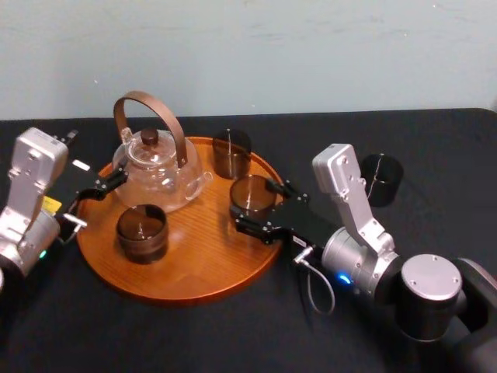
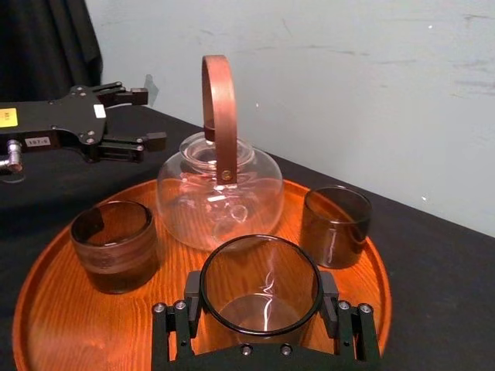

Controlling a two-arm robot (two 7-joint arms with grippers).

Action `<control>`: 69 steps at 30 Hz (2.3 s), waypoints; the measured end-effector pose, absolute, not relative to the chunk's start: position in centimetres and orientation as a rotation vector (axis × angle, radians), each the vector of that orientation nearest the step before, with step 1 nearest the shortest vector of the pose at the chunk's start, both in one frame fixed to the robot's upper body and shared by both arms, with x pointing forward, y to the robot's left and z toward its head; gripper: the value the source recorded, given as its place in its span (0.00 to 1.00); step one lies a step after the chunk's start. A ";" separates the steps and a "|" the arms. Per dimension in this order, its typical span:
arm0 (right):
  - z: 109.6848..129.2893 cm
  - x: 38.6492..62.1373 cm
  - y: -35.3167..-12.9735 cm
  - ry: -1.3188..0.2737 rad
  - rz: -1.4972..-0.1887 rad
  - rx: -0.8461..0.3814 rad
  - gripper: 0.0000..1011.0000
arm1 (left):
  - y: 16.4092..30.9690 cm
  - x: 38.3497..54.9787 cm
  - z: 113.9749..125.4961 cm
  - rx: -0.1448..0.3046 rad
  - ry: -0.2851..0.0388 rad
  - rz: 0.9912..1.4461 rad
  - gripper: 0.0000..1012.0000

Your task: Pick up the glass from the table and place it on the tray.

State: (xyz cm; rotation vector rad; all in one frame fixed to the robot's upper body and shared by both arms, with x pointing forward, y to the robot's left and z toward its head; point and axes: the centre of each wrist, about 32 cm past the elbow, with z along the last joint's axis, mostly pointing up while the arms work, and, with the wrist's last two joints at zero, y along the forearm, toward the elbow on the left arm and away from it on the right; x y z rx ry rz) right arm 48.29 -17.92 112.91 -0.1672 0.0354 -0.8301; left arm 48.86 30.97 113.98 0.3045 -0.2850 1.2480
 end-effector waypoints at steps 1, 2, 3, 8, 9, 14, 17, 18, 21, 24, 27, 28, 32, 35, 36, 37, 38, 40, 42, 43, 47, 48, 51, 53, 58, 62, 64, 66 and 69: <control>112.9 48.4 -17.7 0.036 -0.826 -0.166 0.89 | 31.0 48.9 114.0 0.305 -0.285 1.248 0.99; 112.9 48.4 -17.6 0.037 -0.823 -0.167 0.89 | 31.0 48.9 114.0 0.305 -0.285 1.248 0.99; 112.8 48.5 -17.4 0.038 -0.817 -0.167 0.89 | 31.0 48.9 114.0 0.305 -0.285 1.248 0.99; 112.6 48.8 -16.6 0.038 -0.802 -0.174 0.89 | 31.0 48.9 114.0 0.304 -0.285 1.248 0.99; 112.5 48.9 -16.5 0.038 -0.799 -0.175 0.89 | 31.0 48.9 114.0 0.305 -0.285 1.248 0.99; 112.2 49.1 -15.6 0.039 -0.779 -0.179 0.89 | 31.0 48.9 114.0 0.305 -0.285 1.248 0.99; 112.0 49.2 -15.1 0.041 -0.767 -0.179 0.89 | 31.0 48.9 114.0 0.304 -0.285 1.248 0.99; 112.0 49.2 -15.0 0.041 -0.764 -0.179 0.89 | 31.0 48.9 114.0 0.304 -0.285 1.248 0.99; 111.8 49.3 -14.5 0.042 -0.754 -0.185 0.89 | 31.0 48.9 114.0 0.304 -0.285 1.248 0.99; 111.6 49.5 -14.1 0.043 -0.746 -0.189 0.89 | 31.0 48.9 114.0 0.304 -0.285 1.248 0.99; 111.4 49.6 -13.9 0.045 -0.739 -0.195 0.89 | 31.0 48.9 114.0 0.304 -0.285 1.248 0.99; 111.2 49.7 -13.7 0.046 -0.736 -0.199 0.89 | 31.0 48.9 114.0 0.304 -0.285 1.248 0.99; 110.9 49.8 -13.3 0.044 -0.727 -0.208 0.89 | 31.0 48.9 114.0 0.304 -0.285 1.248 0.99; 110.6 50.0 -13.0 0.044 -0.722 -0.215 0.89 | 31.0 48.9 114.0 0.305 -0.285 1.248 0.99; 110.6 50.0 -13.0 0.045 -0.720 -0.216 0.89 | 31.0 48.9 114.0 0.305 -0.285 1.248 0.99; 110.5 50.0 -12.9 0.045 -0.719 -0.217 0.89 | 31.0 48.9 114.0 0.305 -0.285 1.248 0.99; 110.4 50.1 -12.8 0.047 -0.716 -0.218 0.89 | 31.0 48.9 114.0 0.304 -0.285 1.248 0.99; 110.3 50.0 -12.7 0.049 -0.710 -0.220 0.89 | 31.0 48.9 114.0 0.305 -0.285 1.248 0.99; 110.2 50.0 -12.6 0.050 -0.706 -0.220 0.89 | 31.0 48.9 114.0 0.305 -0.285 1.248 0.99; 110.2 50.0 -12.5 0.050 -0.704 -0.220 0.89 | 31.0 48.9 114.0 0.304 -0.285 1.248 0.99; 110.1 50.0 -12.3 0.049 -0.694 -0.220 0.89 | 31.0 48.9 114.0 0.304 -0.285 1.248 0.99; 110.0 50.0 -12.2 0.050 -0.689 -0.221 0.89 | 31.0 48.9 114.0 0.305 -0.285 1.248 0.99; 110.0 49.9 -12.0 0.050 -0.681 -0.221 0.89 | 31.0 48.9 114.0 0.305 -0.285 1.248 0.99; 110.0 49.9 -11.9 0.049 -0.675 -0.223 0.89 | 31.0 48.9 114.0 0.304 -0.285 1.248 0.99; 110.0 49.8 -11.8 0.047 -0.665 -0.225 0.89 | 31.0 48.9 114.0 0.305 -0.285 1.248 0.99; 110.0 49.7 -11.7 0.051 -0.663 -0.228 0.89 | 31.0 48.9 114.0 0.304 -0.285 1.248 0.99; 110.0 49.7 -11.7 0.051 -0.663 -0.229 0.89 | 31.0 48.9 114.0 0.305 -0.285 1.248 0.99; 110.0 49.7 -11.7 0.051 -0.663 -0.229 0.89 | 31.0 48.9 114.0 0.304 -0.285 1.248 0.99; 110.0 49.7 -11.7 0.051 -0.663 -0.229 0.89 | 31.0 48.9 114.0 0.305 -0.285 1.248 0.99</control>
